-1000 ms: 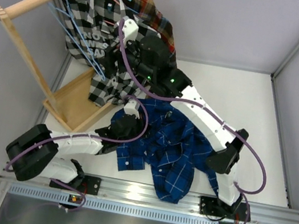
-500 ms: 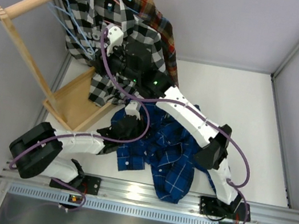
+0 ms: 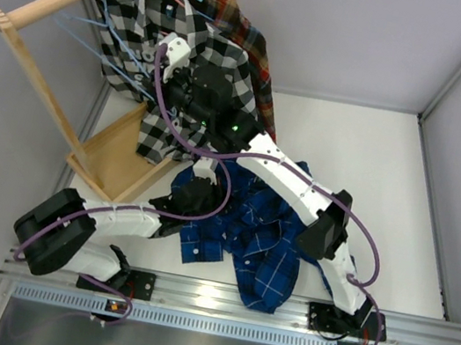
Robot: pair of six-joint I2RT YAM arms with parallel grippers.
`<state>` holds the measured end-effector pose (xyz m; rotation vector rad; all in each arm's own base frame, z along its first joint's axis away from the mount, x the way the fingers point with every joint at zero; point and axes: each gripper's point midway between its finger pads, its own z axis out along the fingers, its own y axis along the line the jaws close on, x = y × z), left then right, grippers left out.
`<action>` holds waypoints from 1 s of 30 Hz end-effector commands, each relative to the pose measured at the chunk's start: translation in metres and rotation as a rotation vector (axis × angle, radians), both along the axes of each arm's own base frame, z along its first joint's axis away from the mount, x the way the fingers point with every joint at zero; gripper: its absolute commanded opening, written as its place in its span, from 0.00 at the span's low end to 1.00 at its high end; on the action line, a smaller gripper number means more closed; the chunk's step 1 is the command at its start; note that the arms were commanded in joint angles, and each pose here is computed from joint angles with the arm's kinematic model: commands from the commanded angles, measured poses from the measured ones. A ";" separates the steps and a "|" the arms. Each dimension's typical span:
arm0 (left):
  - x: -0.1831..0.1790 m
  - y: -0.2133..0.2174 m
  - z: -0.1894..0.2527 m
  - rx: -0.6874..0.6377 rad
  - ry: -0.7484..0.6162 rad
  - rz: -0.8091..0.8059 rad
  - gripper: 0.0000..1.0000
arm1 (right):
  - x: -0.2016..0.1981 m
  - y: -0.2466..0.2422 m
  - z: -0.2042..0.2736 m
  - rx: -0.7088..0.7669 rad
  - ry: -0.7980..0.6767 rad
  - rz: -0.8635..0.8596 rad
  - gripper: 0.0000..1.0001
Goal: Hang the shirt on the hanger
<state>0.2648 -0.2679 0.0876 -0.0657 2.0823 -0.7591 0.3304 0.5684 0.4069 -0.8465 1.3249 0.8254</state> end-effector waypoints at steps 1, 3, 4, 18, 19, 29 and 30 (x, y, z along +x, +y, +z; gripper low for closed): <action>0.000 0.000 0.011 -0.018 -0.037 -0.011 0.00 | -0.002 0.001 0.045 0.131 -0.075 -0.022 0.09; 0.000 0.001 0.013 -0.015 -0.043 -0.011 0.00 | -0.001 0.000 0.048 0.139 -0.078 -0.032 0.05; -0.001 0.002 0.013 -0.013 -0.042 -0.010 0.00 | -0.001 -0.001 0.049 0.141 -0.081 -0.032 0.04; -0.002 0.011 0.021 -0.001 -0.064 0.008 0.00 | -0.003 -0.017 0.085 0.306 -0.017 -0.065 0.00; -0.002 0.011 0.022 -0.003 -0.066 0.009 0.00 | -0.002 -0.018 0.085 0.315 -0.004 -0.065 0.00; -0.004 0.014 0.027 -0.010 -0.072 0.012 0.00 | -0.017 -0.031 0.110 0.361 0.008 -0.020 0.00; -0.004 0.014 0.027 -0.007 -0.072 0.013 0.00 | -0.018 -0.033 0.113 0.363 0.006 -0.018 0.00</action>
